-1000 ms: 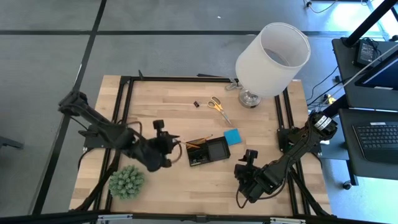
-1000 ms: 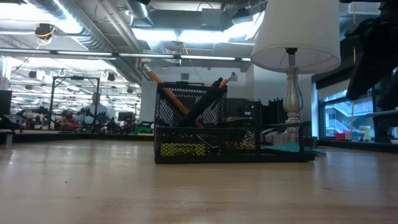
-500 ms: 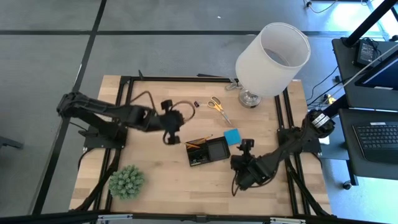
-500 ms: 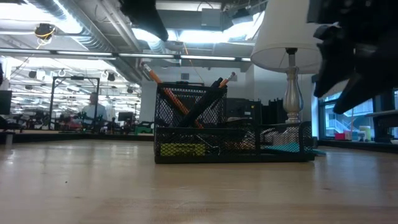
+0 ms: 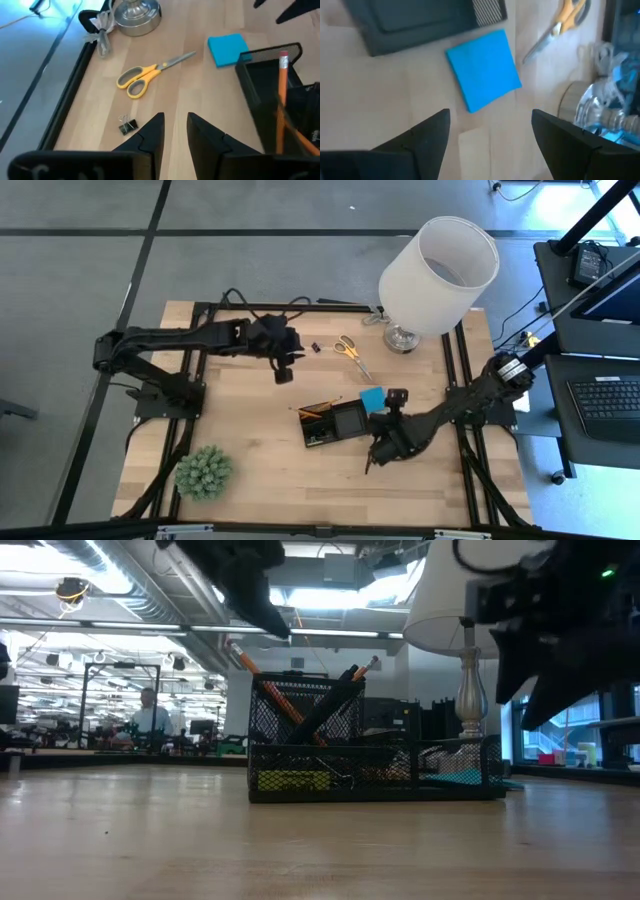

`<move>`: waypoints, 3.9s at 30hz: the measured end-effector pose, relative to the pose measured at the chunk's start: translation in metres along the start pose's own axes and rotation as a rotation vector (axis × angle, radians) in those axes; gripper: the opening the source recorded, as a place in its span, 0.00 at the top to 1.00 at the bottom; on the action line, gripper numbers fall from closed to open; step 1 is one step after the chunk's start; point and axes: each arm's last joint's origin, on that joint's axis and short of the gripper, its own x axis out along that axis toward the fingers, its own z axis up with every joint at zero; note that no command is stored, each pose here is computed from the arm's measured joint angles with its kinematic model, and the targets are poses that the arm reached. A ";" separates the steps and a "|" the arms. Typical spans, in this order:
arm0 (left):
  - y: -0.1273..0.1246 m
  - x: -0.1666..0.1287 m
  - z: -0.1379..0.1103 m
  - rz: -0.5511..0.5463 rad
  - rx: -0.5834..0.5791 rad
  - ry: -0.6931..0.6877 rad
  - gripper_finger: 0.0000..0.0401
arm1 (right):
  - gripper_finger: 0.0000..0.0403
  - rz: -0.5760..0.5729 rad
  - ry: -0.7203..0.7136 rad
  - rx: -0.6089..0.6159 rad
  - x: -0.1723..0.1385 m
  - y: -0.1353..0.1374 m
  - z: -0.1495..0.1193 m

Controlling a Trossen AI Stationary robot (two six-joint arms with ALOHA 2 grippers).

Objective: Pick and place office supplies into organizer
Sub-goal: Put the black binder clip into the desk organizer

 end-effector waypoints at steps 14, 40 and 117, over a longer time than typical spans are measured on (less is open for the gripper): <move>0.019 0.014 -0.027 -0.068 -0.074 0.037 0.80 | 0.30 0.118 0.124 -0.026 0.013 -0.027 0.007; 0.084 0.055 -0.036 -0.053 -0.048 -0.118 0.81 | 0.30 0.250 -0.728 0.251 0.024 -0.113 -0.061; 0.154 0.169 -0.059 -0.310 0.145 0.059 0.58 | 0.30 0.268 -0.724 0.255 0.033 -0.129 -0.061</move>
